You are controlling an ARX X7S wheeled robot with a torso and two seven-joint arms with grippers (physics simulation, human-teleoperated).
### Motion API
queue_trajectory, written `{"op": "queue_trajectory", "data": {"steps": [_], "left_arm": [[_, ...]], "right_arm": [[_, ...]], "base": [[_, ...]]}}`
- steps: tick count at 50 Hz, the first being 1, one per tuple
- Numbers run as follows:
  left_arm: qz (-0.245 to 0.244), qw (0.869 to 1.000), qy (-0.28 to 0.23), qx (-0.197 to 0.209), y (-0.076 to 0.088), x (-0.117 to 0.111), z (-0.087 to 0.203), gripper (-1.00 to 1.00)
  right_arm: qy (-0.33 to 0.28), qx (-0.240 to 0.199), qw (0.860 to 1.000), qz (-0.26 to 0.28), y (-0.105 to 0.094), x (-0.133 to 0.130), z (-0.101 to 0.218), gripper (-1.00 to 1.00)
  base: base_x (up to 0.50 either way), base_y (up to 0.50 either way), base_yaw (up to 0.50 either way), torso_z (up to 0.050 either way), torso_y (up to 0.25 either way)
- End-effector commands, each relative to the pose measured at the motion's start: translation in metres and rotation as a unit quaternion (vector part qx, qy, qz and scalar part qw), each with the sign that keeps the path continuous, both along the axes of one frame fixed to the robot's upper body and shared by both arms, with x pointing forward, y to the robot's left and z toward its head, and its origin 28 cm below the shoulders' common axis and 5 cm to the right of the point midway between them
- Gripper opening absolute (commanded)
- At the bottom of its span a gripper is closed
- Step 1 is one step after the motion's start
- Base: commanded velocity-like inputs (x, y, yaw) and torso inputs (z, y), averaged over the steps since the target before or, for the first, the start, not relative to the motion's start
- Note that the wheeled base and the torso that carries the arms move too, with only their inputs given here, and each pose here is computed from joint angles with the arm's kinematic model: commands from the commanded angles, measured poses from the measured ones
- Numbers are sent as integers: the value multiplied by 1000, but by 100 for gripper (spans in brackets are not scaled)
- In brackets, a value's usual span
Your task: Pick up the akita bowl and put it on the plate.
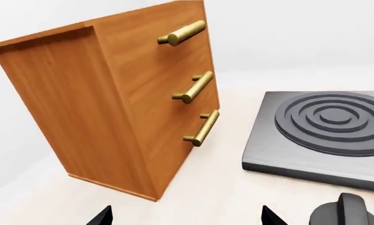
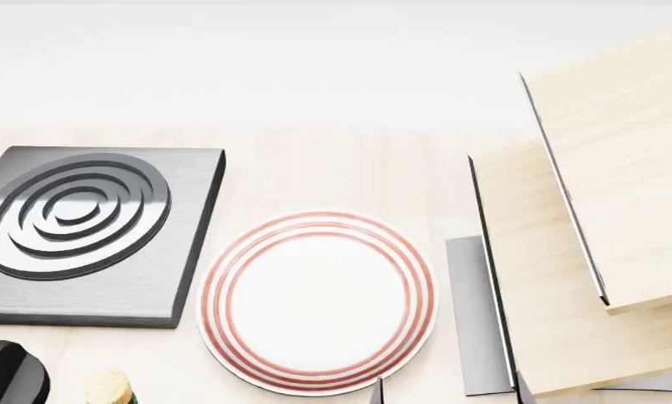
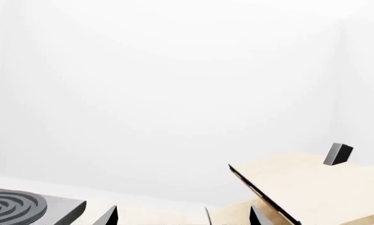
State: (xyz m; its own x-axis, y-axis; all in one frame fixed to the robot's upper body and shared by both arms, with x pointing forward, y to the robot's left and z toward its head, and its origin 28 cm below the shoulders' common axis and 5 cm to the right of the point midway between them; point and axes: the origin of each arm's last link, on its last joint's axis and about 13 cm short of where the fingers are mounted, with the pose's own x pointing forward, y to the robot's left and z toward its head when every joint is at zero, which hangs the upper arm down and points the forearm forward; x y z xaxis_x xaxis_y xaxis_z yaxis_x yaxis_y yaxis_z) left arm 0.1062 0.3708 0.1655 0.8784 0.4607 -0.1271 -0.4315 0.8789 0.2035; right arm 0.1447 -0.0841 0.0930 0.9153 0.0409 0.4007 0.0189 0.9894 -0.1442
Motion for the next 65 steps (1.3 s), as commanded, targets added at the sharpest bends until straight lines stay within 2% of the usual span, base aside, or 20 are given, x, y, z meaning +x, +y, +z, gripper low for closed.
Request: {"op": "queue_trajectory", "data": {"steps": [1,16,32,50,65], "left_arm": [[-4,1000,17,-25,5,5,-5,100],[-3,999,21,-45,6,9,-12,100],[-30,995,73,-59,2,16,-29,100],[-37,991,102,-74,2,19,-41,100],[-40,989,120,-74,4,9,-41,100]], "right_arm": [[4,-2,1000,2,1,1,-2,100],[7,-4,1000,2,2,2,-4,100],[8,-4,1000,1,1,3,-5,100],[9,-3,1000,2,1,3,-4,100],[9,-3,1000,0,1,3,-5,100]], "base": [[0,0,0,0,0],[0,0,0,0,0],[0,0,0,0,0],[0,0,0,0,0],[0,0,0,0,0]]}}
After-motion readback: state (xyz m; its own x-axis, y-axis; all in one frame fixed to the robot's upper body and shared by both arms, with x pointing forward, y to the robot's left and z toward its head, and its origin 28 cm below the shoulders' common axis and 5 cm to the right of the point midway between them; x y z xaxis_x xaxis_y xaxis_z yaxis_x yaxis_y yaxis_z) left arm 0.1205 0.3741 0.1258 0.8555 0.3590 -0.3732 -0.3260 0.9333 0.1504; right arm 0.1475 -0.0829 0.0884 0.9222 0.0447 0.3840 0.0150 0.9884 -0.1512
